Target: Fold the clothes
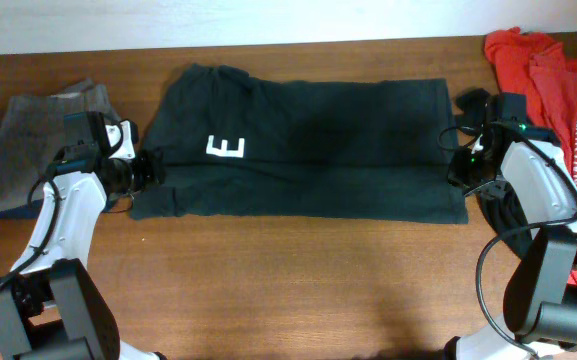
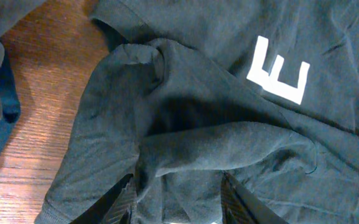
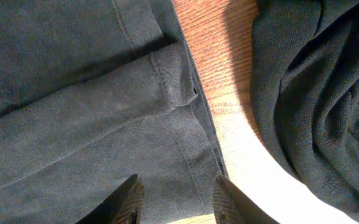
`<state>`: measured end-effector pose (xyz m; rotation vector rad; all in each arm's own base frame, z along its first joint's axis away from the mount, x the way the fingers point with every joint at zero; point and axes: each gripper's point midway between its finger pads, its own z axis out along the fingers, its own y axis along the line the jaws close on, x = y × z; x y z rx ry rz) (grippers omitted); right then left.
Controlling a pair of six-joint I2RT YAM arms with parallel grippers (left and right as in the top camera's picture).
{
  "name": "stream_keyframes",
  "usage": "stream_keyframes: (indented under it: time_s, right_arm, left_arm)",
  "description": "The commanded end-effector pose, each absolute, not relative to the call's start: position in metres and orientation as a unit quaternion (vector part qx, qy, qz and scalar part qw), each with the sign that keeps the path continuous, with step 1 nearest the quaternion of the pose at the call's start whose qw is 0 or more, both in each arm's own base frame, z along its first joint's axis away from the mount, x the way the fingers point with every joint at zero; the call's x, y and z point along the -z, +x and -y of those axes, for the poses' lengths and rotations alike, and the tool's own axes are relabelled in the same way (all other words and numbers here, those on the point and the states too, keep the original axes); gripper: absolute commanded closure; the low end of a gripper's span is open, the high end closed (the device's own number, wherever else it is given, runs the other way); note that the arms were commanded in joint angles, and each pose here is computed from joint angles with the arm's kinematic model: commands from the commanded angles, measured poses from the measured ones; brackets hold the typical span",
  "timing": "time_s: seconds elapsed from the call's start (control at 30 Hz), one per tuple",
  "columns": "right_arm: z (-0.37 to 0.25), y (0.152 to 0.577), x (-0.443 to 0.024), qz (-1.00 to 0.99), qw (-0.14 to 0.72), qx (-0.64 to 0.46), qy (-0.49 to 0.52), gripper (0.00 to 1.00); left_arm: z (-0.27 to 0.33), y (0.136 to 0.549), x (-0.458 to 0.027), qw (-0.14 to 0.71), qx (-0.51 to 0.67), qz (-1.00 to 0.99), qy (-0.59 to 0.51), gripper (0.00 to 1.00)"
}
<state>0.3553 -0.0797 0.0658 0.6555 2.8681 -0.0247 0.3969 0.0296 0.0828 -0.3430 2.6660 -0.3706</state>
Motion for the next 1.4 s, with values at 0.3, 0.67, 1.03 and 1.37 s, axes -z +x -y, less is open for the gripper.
stream_keyframes:
  time_s: [0.3,0.67,1.03,1.37]
  right_arm:
    - [0.081,0.351,-0.063,-0.97,0.089,0.018,0.225,0.58]
    - [0.081,0.351,-0.063,-0.97,0.09,0.017,0.225,0.58]
    - [0.081,0.349,-0.063,-0.97,0.085,0.018,0.225,0.57]
    - [0.08,0.346,-0.062,-0.971,0.078,0.018,0.225,0.58]
  left_arm:
    - [-0.049,0.39,-0.062,0.189,0.075,-0.97,-0.136,0.8]
    - [-0.017,0.409,-0.143,0.273,0.162,-0.944,-0.094,1.0]
    - [-0.01,0.407,-0.057,0.177,0.14,-0.969,-0.1,0.99]
    - [-0.052,0.404,0.009,0.127,0.074,-0.979,-0.141,1.0]
